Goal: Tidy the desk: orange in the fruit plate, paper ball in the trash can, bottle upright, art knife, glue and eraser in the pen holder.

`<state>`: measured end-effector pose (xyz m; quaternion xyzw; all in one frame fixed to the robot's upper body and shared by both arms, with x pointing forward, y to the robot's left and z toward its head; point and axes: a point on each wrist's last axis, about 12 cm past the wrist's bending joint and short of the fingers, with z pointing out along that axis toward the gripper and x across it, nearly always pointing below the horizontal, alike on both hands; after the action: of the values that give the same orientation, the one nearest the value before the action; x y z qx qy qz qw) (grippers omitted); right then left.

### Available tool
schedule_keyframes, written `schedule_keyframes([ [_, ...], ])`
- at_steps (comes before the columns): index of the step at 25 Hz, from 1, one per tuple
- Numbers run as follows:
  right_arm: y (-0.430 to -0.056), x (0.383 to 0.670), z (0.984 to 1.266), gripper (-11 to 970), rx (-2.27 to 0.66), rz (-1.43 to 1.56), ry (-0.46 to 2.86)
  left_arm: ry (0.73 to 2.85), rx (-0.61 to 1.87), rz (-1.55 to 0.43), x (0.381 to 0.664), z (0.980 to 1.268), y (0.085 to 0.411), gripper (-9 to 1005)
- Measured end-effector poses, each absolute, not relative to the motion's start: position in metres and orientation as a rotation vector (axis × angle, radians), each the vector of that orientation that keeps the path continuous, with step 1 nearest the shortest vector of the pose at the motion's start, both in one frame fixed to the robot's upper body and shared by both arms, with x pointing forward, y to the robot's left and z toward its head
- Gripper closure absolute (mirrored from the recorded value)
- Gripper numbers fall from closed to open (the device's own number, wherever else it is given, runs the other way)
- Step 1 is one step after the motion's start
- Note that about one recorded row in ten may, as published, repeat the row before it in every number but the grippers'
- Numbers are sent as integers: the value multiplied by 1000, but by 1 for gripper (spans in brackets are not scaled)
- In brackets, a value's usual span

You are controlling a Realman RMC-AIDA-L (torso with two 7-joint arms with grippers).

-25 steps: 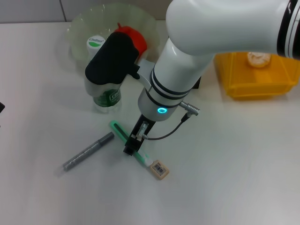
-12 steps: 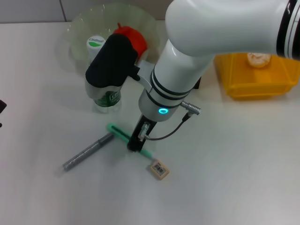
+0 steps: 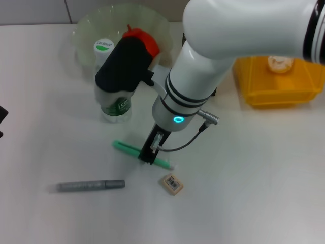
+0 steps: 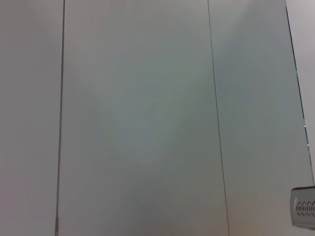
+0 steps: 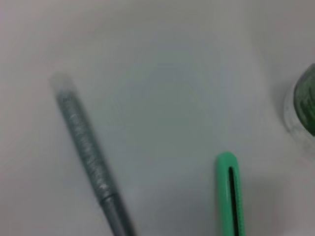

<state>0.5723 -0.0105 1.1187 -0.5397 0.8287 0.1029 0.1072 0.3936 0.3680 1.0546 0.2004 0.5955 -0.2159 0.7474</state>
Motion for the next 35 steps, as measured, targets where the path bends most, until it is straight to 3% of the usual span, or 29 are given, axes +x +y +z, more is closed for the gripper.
schedule_keyframes([
  [8,-42,584,1156,833,-1368,460,2420,1274,456,-469,402,1053,358,196],
  [9,-54,587,1167,859,-1300,518,2417,1268,475,-460,406,1051,354,196],
  [13,-63,587,1169,961,-1290,548,2433,1271,506,-474,415,1050,347,196],
  [29,-23,573,1144,794,-1575,365,2366,1270,511,-487,419,1050,344,196],
  [32,-21,573,1143,567,-1582,357,2362,1275,508,-486,417,1049,345,196],
  [35,-18,571,1140,528,-1598,350,2364,1275,508,-486,417,1049,345,196],
])
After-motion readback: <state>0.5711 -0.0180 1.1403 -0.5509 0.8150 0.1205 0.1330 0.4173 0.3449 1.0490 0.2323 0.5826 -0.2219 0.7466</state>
